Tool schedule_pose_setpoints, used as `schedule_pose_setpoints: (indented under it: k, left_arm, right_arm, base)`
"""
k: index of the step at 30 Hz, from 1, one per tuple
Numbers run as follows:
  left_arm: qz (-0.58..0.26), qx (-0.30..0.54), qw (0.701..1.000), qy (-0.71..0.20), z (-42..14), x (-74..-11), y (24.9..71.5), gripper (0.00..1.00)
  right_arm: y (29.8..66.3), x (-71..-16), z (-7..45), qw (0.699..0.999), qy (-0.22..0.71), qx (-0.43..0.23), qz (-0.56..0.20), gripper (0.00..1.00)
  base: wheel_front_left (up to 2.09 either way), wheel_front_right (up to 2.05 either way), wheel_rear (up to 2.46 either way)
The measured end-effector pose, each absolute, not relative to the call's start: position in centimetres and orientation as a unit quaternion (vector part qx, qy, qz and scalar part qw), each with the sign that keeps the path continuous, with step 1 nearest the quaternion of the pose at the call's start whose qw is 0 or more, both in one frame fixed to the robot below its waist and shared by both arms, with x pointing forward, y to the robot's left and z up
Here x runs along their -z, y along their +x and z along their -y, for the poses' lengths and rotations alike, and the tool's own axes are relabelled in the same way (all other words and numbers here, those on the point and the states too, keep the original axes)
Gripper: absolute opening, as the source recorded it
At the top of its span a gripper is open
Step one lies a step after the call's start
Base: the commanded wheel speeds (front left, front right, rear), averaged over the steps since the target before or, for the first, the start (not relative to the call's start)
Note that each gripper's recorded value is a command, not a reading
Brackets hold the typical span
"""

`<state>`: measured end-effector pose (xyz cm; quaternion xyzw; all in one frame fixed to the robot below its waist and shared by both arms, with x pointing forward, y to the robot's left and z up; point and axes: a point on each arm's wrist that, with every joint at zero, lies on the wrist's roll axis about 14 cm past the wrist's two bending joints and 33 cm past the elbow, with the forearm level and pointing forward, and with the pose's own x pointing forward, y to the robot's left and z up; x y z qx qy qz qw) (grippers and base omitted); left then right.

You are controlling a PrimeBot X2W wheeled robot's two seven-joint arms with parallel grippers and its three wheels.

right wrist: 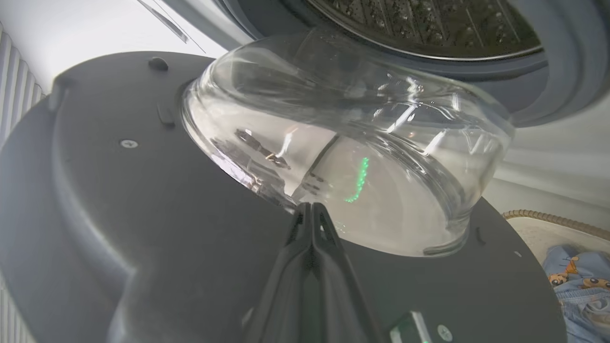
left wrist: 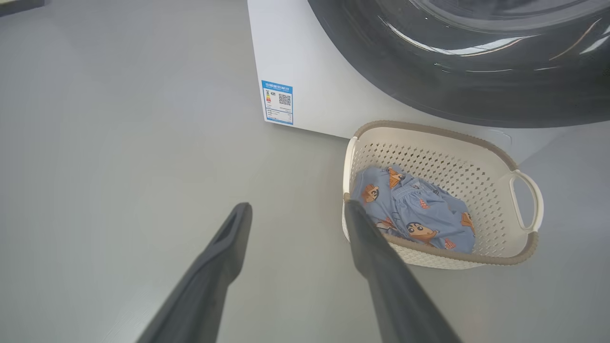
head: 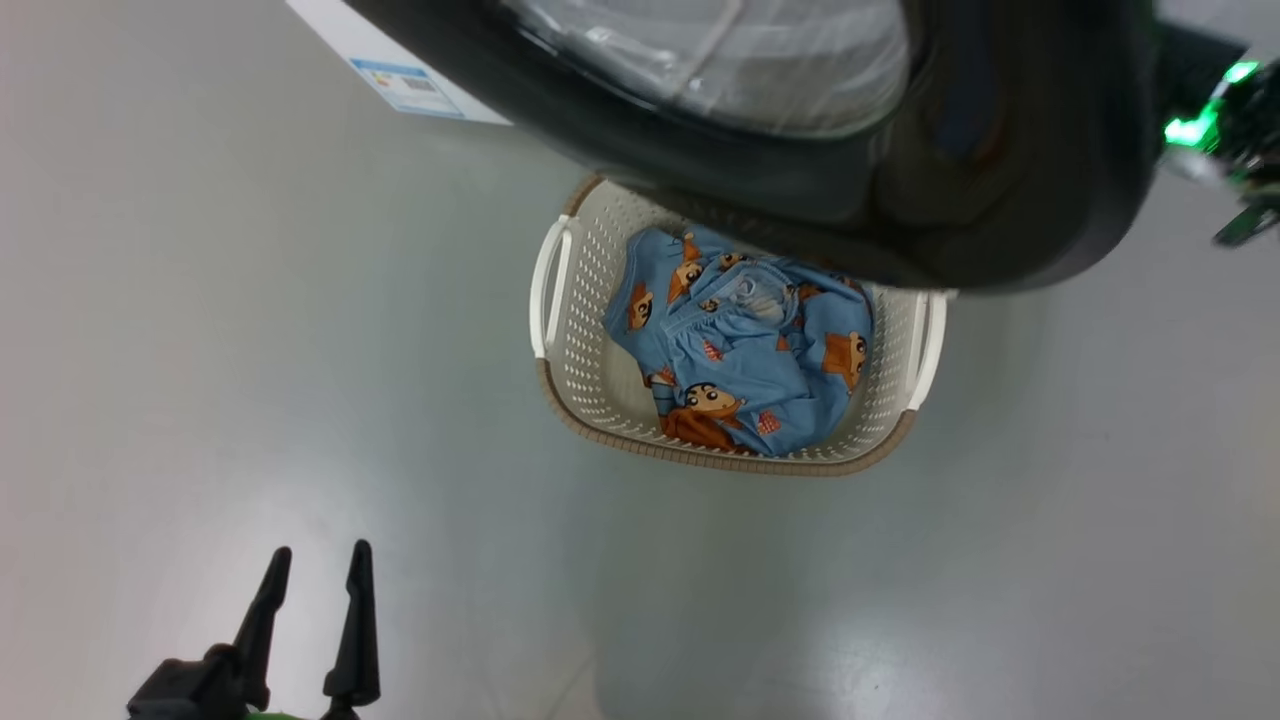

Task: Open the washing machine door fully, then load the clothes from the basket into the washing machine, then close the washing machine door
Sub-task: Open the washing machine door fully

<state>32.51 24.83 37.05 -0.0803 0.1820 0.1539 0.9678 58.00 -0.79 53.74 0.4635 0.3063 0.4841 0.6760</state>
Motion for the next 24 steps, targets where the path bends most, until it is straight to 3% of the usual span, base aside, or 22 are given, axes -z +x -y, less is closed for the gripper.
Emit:
schedule_pose_setpoints:
  k: [9, 21, 24]
  left_arm:
    - [-0.149, -0.145, 0.974, -0.092, -25.3, -38.9, 32.5, 1.0]
    - [-0.107, -0.158, 0.975, -0.117, -26.5, -41.4, 29.3, 1.0]
    - [-0.098, -0.161, 0.974, -0.123, -26.6, -41.9, 28.3, 1.0]
  right_arm:
    - [52.0, -53.5, -1.8, 0.641, 0.445, -0.515, -0.355, 0.0]
    - [42.0, -55.2, -7.0, 0.576, 0.47, -0.547, -0.385, 0.0]
    - [40.1, -55.3, -8.0, 0.573, 0.47, -0.546, -0.391, 0.0]
  base:
    - [0.0, 0.0, 0.0]
    - [0.0, 0.0, 0.0]
    - [0.0, 0.0, 0.0]
